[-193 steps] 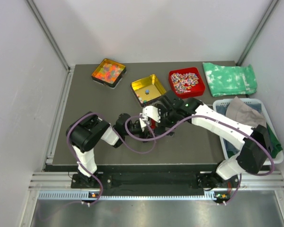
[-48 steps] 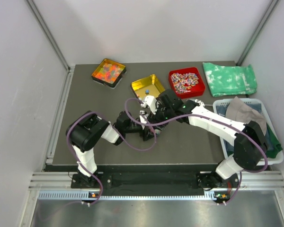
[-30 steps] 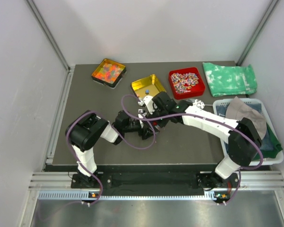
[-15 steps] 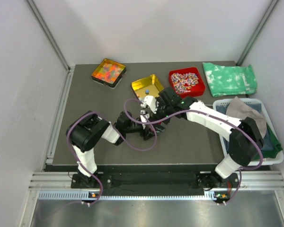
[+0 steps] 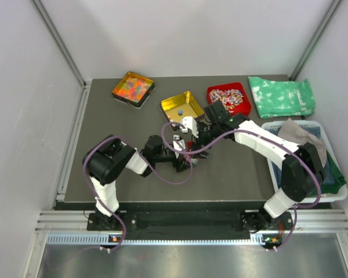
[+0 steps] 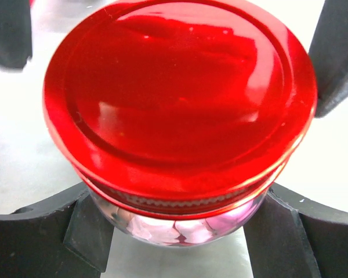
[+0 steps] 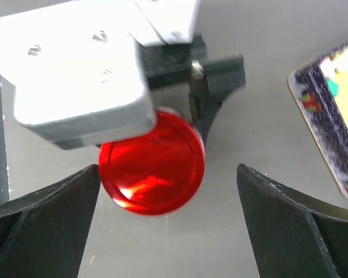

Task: Pack the candies
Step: Screw the bottle lid onto the packing bottle.

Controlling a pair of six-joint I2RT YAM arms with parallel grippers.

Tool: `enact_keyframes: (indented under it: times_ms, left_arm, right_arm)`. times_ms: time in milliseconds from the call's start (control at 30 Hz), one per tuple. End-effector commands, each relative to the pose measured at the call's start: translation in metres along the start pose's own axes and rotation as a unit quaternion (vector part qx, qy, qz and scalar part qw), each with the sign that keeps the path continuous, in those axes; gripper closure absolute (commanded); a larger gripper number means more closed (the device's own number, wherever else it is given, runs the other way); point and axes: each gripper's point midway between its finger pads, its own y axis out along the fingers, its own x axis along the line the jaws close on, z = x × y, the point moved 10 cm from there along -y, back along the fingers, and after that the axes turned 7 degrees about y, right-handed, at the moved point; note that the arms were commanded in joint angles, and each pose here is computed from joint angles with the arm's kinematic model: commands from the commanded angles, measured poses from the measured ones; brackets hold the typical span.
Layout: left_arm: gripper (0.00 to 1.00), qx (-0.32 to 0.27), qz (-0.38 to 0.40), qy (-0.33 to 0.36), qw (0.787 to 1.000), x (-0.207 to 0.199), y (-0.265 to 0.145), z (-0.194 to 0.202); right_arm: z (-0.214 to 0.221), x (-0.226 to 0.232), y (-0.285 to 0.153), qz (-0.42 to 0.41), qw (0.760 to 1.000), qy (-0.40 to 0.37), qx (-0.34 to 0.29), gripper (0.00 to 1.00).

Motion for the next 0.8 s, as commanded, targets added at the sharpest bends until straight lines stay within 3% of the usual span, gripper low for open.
enact_keyframes:
  times_ms: [0, 433, 767]
  left_arm:
    - [0.36, 0.029, 0.062, -0.037, 0.997, -0.0161, 0.0025, 0.0186]
    - [0.36, 0.032, 0.071, -0.037, 0.996, -0.0173, 0.0045, 0.0183]
    - [0.36, 0.042, 0.045, -0.034, 0.997, -0.0126, 0.004, 0.0189]
  right_arm:
    - [-0.0076, 0.0012, -0.0032, -0.028, 0.997, -0.045, -0.054, 0.02]
    - [-0.0128, -0.0012, -0.0015, -0.03, 0.996, -0.036, -0.074, 0.19]
    - [-0.0038, -0.0008, 0.0028, 0.005, 0.997, 0.013, -0.073, 0.53]
